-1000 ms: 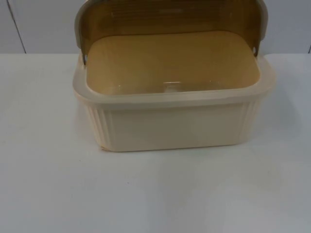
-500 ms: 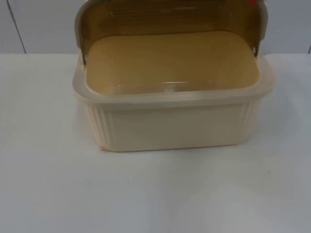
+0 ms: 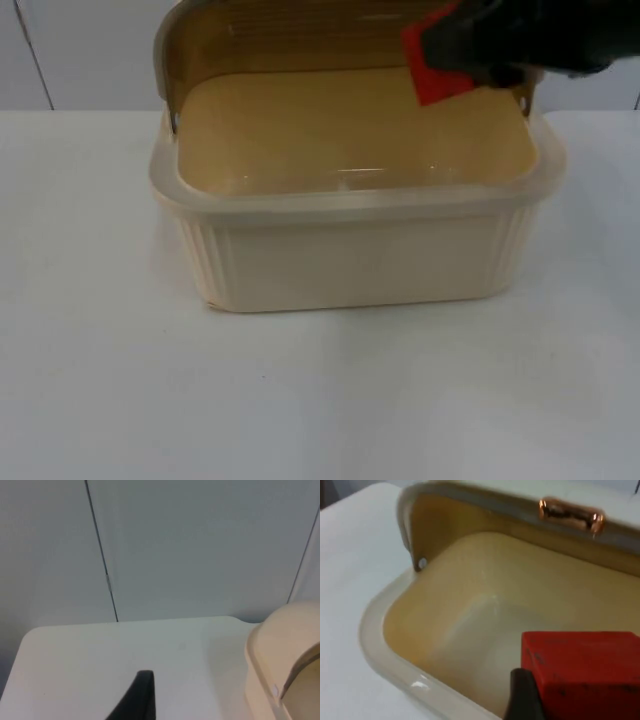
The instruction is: Open the box lid with the left hand, place the block into the box with the right hand, then close the box lid with the left hand.
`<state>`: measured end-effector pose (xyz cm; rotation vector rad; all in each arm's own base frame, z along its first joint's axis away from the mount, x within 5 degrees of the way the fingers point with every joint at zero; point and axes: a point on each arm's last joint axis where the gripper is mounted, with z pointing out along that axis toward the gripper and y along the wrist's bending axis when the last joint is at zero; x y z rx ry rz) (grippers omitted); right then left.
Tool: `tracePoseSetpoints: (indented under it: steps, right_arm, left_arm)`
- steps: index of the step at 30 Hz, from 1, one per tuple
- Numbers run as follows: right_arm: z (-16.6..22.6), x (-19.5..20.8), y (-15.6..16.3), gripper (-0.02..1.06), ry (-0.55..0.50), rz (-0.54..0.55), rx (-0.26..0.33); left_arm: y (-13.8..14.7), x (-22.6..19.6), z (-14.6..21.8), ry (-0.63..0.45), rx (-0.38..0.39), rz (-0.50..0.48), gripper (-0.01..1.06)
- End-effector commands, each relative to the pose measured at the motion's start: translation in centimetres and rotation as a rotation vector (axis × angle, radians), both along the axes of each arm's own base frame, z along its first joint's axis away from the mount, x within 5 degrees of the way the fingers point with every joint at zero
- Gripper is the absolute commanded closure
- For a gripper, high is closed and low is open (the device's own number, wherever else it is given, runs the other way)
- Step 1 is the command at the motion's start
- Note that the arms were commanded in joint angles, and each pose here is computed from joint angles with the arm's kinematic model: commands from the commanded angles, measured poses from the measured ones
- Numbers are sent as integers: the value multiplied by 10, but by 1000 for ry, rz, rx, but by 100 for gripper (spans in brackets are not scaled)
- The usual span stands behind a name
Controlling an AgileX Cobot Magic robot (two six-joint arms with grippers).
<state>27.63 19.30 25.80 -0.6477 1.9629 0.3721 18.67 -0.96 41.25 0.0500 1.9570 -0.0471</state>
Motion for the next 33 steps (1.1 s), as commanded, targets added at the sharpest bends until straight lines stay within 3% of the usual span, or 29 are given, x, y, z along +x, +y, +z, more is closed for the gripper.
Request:
tracePoseSetpoints:
  steps: [1, 6, 8, 24, 29, 32, 33]
  right_arm:
    - [-11, 11, 2, 104, -5, -8, 12]
    - [-32, 23, 7, 104, -3, -10, 29]
    - [-37, 30, 7, 104, -5, -33, 61]
    - [-64, 66, 16, 103, 29, -76, 32]
    - [-66, 67, 15, 80, 46, -104, 47]
    - [-67, 66, 14, 40, 62, -103, 32]
    - [-68, 66, 14, 21, 70, -104, 27]
  left_arm:
    - [0, -1, -1, 3, -6, 1, 0]
    - [0, -1, -1, 3, -6, 1, 0]
    - [0, -1, -1, 2, -4, 1, 0]
    - [1, 0, -1, 1, 11, 4, 0]
    - [1, 0, -1, 2, 14, 5, 0]
    - [1, 0, -1, 5, 13, 5, 0]
    - [1, 0, -1, 5, 13, 5, 0]
